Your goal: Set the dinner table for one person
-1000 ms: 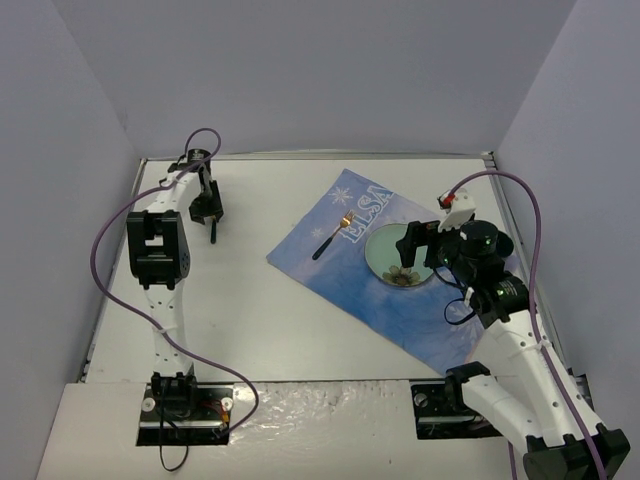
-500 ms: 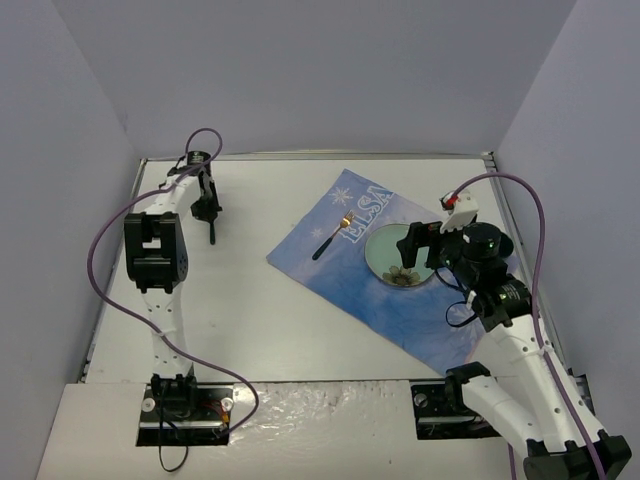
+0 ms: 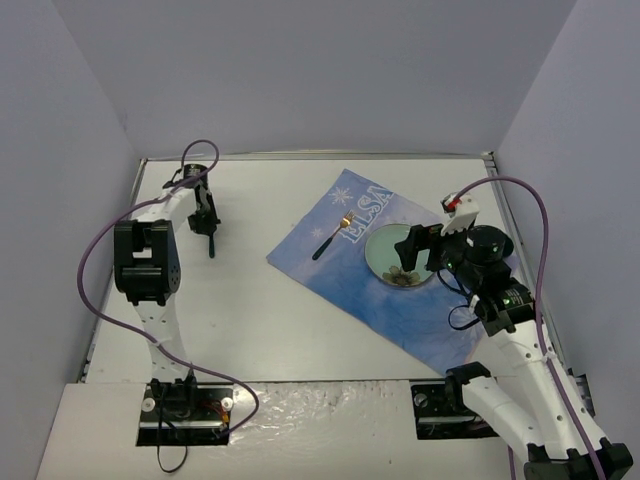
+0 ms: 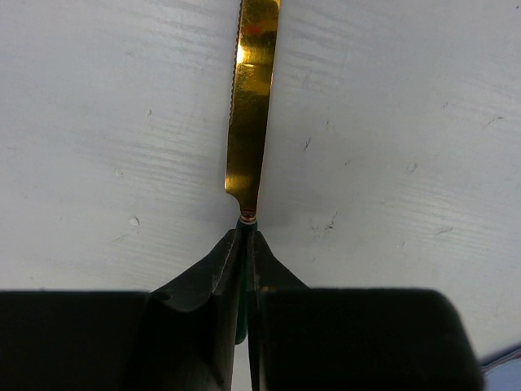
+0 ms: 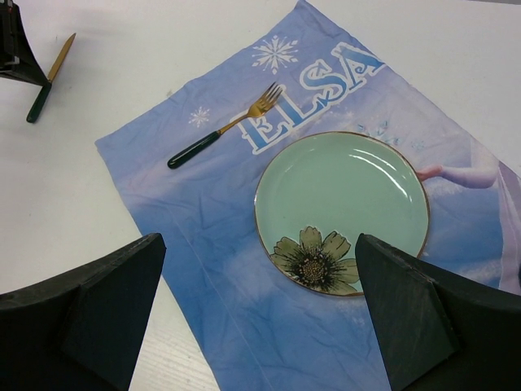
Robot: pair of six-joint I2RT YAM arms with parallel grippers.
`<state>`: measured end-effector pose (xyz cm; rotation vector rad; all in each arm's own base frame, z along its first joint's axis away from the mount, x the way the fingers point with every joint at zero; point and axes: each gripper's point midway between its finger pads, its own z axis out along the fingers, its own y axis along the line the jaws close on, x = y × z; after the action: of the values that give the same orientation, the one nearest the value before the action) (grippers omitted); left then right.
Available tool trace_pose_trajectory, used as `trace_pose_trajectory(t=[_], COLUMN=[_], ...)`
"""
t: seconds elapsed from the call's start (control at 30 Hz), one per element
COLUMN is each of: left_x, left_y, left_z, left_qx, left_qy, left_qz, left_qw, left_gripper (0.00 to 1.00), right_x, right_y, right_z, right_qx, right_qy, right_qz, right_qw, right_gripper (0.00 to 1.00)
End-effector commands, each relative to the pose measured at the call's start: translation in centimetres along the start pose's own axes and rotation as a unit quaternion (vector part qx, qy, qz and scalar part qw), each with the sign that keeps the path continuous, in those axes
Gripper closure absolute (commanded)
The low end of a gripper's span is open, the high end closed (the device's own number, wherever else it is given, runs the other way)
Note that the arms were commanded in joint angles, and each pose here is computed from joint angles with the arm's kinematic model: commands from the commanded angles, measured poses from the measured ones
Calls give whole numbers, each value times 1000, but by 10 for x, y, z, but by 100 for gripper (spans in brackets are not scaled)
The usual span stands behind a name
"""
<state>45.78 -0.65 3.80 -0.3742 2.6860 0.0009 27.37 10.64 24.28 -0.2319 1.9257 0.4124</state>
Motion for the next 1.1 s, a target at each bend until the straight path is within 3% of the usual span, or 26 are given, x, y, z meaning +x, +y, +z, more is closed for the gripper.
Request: trace_pose_trajectory(t=[0.0, 0.43, 0.83, 0.93, 1.07], left_x=[29, 89, 190, 200, 197], left_y=[-8, -21, -82, -96, -107], left_z=[-5, -10, -87, -111, -149], left_qx=[13, 19, 50, 68, 77], left_qy=[23, 64, 72, 53, 12], left_qz=[-18, -6, 0, 1, -4], left_qw=[999, 998, 996, 996, 997], left_gripper=[97, 94, 99, 92, 73], right_x=[-18, -22, -20, -17, -8], right_y=[10, 16, 20, 23, 30], right_z=[-5, -17, -24, -22, -13], right_qx=[-20, -31, -42, -51, -71], right_qy=[-39, -59, -66, -59, -32], right_qz=[-2, 8, 8, 11, 35], right_qw=[999, 998, 997, 997, 996], right_gripper=[0, 0, 0, 0, 0])
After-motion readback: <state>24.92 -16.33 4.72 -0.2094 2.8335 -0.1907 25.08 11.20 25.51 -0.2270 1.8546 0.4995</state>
